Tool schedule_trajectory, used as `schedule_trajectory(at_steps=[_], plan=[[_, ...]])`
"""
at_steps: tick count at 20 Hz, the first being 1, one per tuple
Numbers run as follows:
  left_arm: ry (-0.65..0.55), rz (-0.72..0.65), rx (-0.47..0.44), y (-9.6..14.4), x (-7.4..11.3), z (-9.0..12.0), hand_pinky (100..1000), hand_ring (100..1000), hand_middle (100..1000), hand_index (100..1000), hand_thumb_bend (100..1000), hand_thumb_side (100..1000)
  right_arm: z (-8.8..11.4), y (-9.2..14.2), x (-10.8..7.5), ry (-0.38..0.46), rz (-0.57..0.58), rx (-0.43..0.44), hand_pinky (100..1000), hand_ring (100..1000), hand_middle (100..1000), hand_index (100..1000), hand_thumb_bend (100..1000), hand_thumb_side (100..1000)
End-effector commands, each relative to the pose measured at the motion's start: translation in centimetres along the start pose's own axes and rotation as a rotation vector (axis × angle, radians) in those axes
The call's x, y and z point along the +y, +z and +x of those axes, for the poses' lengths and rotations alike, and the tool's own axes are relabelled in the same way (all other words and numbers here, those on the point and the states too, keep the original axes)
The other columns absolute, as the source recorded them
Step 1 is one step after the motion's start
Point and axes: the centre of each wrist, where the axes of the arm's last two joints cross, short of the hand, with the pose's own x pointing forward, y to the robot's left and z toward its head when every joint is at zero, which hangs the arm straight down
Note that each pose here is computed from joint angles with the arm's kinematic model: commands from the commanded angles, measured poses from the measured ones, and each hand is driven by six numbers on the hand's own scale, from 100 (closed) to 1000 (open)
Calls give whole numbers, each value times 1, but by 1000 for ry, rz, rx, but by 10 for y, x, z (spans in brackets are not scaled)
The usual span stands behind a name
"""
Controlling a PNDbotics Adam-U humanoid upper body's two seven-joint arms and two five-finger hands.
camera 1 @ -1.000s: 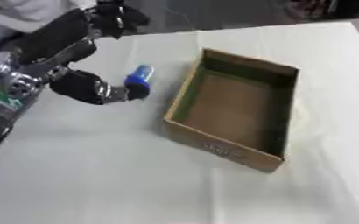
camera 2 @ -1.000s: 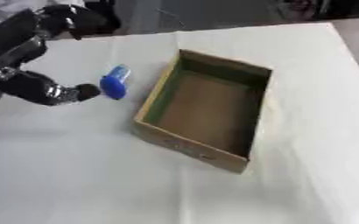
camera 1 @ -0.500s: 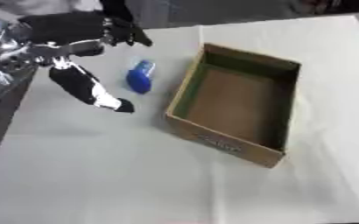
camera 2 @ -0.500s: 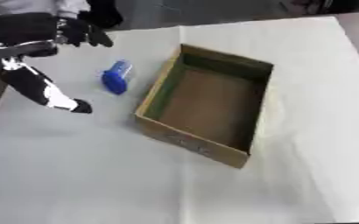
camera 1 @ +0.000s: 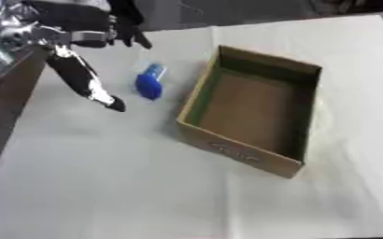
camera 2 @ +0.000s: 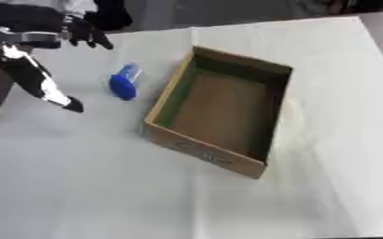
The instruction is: Pick up objects on the table and place them in the box.
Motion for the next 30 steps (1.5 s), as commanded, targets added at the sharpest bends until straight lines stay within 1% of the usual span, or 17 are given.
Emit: schedule_trajectory(at_steps=[1, 3, 5, 6, 7, 8, 12, 19, 25, 30], plan=[[-27, -14, 50, 5, 11, -11, 720, 790, 892, 962, 653, 425, 2, -10, 0, -4, 26, -23, 193, 364, 331, 440, 100, 929], [-29, -24, 70, 3, 13, -17, 735, 799, 895, 957, 627, 397, 2, -11, 0, -5, 26, -25, 194, 364, 332, 440, 100, 929], [-36, -37, 88, 1, 14, -22, 737, 801, 896, 956, 616, 392, 2, -12, 0, -8, 25, -26, 194, 364, 332, 440, 100, 929], [-41, -42, 94, 0, 14, -24, 741, 803, 896, 953, 590, 385, 2, -13, 0, -9, 25, -26, 194, 364, 332, 440, 100, 930], [-46, -47, 99, -1, 14, -26, 741, 803, 896, 952, 585, 383, 2, -13, 0, -10, 25, -27, 194, 364, 332, 440, 100, 930], [-51, -51, 104, -2, 14, -27, 745, 805, 896, 952, 604, 375, 2, -14, 0, -11, 25, -26, 194, 365, 332, 441, 100, 931], [-66, -54, 120, -7, 15, -35, 744, 805, 895, 951, 613, 373, 1, -15, 1, -15, 28, -25, 194, 365, 332, 441, 100, 931], [-53, -54, 128, -18, 17, -47, 741, 802, 894, 951, 630, 369, 0, -19, 2, -22, 25, -28, 194, 366, 331, 441, 100, 930], [-53, -77, 108, -27, 15, -49, 741, 803, 894, 952, 643, 368, 0, -24, 2, -31, 11, -43, 196, 366, 331, 440, 100, 930], [-57, -94, 104, -30, 15, -49, 742, 802, 891, 953, 654, 364, -1, -27, 2, -37, 4, -50, 199, 364, 330, 438, 100, 929]])
